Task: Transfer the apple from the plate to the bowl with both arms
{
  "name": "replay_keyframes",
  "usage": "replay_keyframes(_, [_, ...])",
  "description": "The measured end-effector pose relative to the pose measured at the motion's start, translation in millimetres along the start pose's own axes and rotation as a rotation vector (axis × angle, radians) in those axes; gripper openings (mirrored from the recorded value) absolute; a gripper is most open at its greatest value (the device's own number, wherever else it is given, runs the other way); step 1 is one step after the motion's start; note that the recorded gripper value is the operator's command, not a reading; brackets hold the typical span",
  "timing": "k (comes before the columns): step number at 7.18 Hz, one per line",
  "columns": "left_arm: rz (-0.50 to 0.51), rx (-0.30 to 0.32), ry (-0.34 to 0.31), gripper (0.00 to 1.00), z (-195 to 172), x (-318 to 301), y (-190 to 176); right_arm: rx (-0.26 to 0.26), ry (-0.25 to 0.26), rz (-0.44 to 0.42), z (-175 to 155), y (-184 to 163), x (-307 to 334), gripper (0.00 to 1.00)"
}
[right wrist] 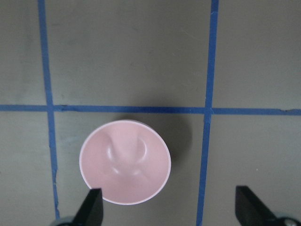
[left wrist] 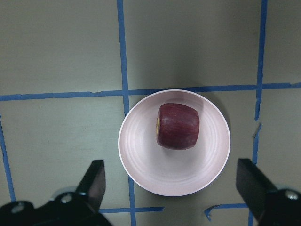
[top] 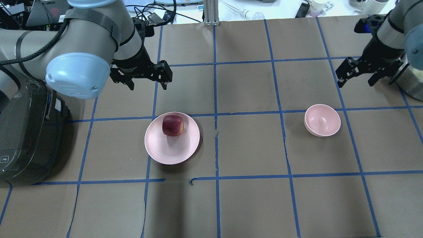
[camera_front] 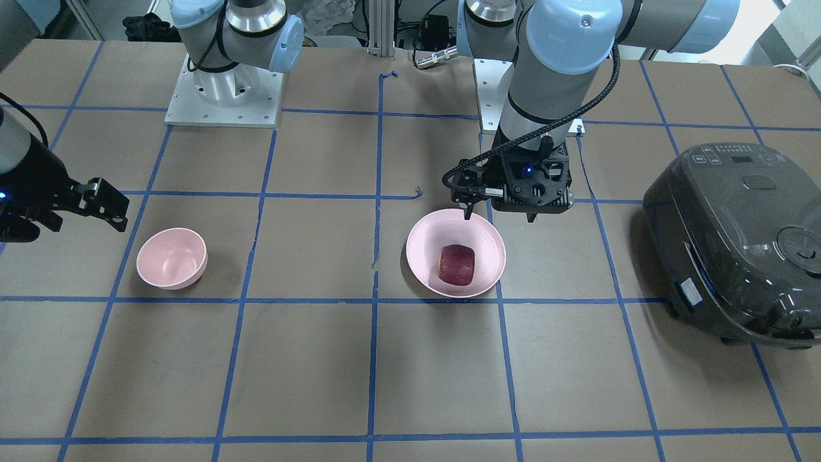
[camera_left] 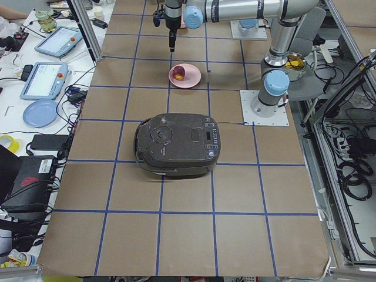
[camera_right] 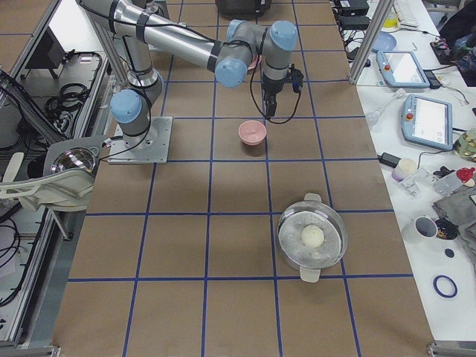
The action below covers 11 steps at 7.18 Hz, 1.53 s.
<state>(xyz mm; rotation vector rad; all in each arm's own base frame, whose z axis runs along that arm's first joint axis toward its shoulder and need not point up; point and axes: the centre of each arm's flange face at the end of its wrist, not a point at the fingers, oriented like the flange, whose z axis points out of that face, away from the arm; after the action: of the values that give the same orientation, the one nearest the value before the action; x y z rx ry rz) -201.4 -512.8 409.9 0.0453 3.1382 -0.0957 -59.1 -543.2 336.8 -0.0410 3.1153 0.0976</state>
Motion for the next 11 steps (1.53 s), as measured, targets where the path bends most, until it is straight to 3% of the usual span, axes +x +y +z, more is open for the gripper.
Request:
replay_keyframes(1, [0.006,0.001,0.002,1.0,7.2,5.0,2.2,0.003,-0.001,-0.002,40.4,5.6,11.3,0.77])
replay_keyframes(2, [0.017,0.001,0.004,1.0,15.5,9.9,5.6,0.015,0.003,-0.006,76.2,14.8,15.6,0.6])
replay_keyframes(3, [0.027,0.003,0.004,1.0,24.8,12.7,9.4,0.029,0.008,-0.008,103.0,21.7,16.2,0.37])
replay_keyframes(4, [0.032,0.004,0.001,1.0,33.6,14.0,13.6,0.036,0.011,-0.015,118.7,24.3,15.9,0.04])
replay_keyframes(5, [0.031,-0.009,-0.003,1.0,44.3,14.5,18.1,0.037,0.012,-0.027,126.0,25.5,15.7,0.0])
replay_keyframes(8, [0.039,-0.03,-0.002,1.0,84.8,16.2,27.9,0.03,0.0,-0.04,130.1,26.9,14.0,0.0])
replay_keyframes(11, [0.049,-0.015,0.0,1.0,143.5,22.7,28.0,0.053,-0.007,-0.038,109.3,14.0,9.5,0.0])
